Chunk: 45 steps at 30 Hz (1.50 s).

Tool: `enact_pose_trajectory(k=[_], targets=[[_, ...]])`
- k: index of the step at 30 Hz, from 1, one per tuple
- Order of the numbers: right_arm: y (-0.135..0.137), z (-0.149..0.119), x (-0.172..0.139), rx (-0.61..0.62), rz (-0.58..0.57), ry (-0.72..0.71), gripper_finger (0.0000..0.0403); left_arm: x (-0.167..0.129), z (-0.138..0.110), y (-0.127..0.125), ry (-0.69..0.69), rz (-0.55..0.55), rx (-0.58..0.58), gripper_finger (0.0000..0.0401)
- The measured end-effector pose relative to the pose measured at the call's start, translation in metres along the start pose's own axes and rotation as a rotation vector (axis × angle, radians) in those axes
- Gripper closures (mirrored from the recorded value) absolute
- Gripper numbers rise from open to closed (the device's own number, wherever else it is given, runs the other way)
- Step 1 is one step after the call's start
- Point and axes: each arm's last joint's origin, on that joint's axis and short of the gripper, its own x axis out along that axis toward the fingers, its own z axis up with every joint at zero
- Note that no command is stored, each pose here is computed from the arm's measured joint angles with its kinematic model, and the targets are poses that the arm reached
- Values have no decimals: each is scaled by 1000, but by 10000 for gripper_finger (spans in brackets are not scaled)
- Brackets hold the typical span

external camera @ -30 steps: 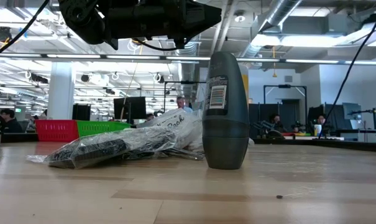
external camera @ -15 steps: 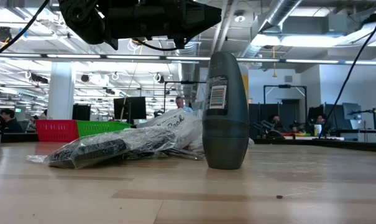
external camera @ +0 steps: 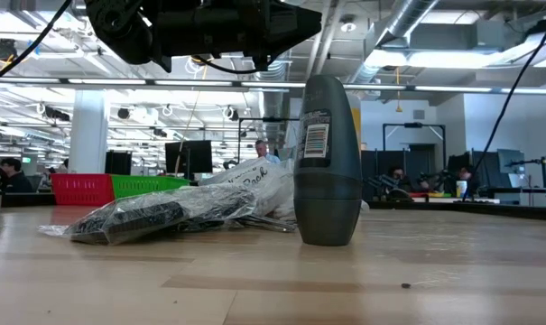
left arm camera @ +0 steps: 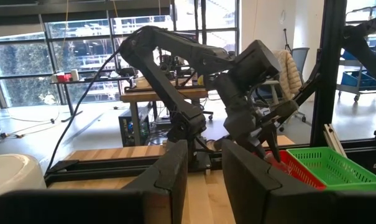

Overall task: Pick & Place Travel size toiletries
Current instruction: Put the silver nail cutter into the bottom red bin, then put the white cotton pack into the bottom green bin

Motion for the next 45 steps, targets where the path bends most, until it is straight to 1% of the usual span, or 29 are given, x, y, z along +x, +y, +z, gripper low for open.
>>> enact_pose_trajectory(k=[3, 6, 13, 15, 18, 21, 26, 29, 32, 38, 41, 45], targets=[[1, -3, 0, 16, 4, 11, 326, 0, 0, 0, 0, 0, 0, 309], [1, -5, -1, 17, 4, 7, 307, 0, 0, 0, 0, 0, -3, 309], [1, -5, -1, 14, 6, 6, 226, 0, 0, 0, 4, -1, -8, 309], [3, -5, -1, 13, 22, 4, 203, 0, -1, 0, 11, -1, -8, 309], [5, -4, -1, 17, 50, 1, 174, 0, -3, 0, 35, -2, -44, 309], [7, -4, -1, 19, 73, -1, 156, 0, -7, -1, 75, -3, -85, 309], [10, -4, -1, 16, 97, -5, 153, -1, -15, -1, 152, -3, -105, 309], [14, -2, -2, -12, 145, -18, 153, -2, -18, -1, 191, -1, -138, 309], [17, 3, -2, -43, 170, -49, 154, -3, -23, -2, 240, 0, -142, 309], [13, 19, 0, -56, 143, -125, 154, -8, -36, 12, 378, 74, -146, 309], [11, 27, 0, -63, 127, -156, 154, -11, -43, 22, 440, 115, -191, 309], [8, 36, 0, -109, 106, -192, 154, -13, -46, 32, 468, 97, -216, 309]])
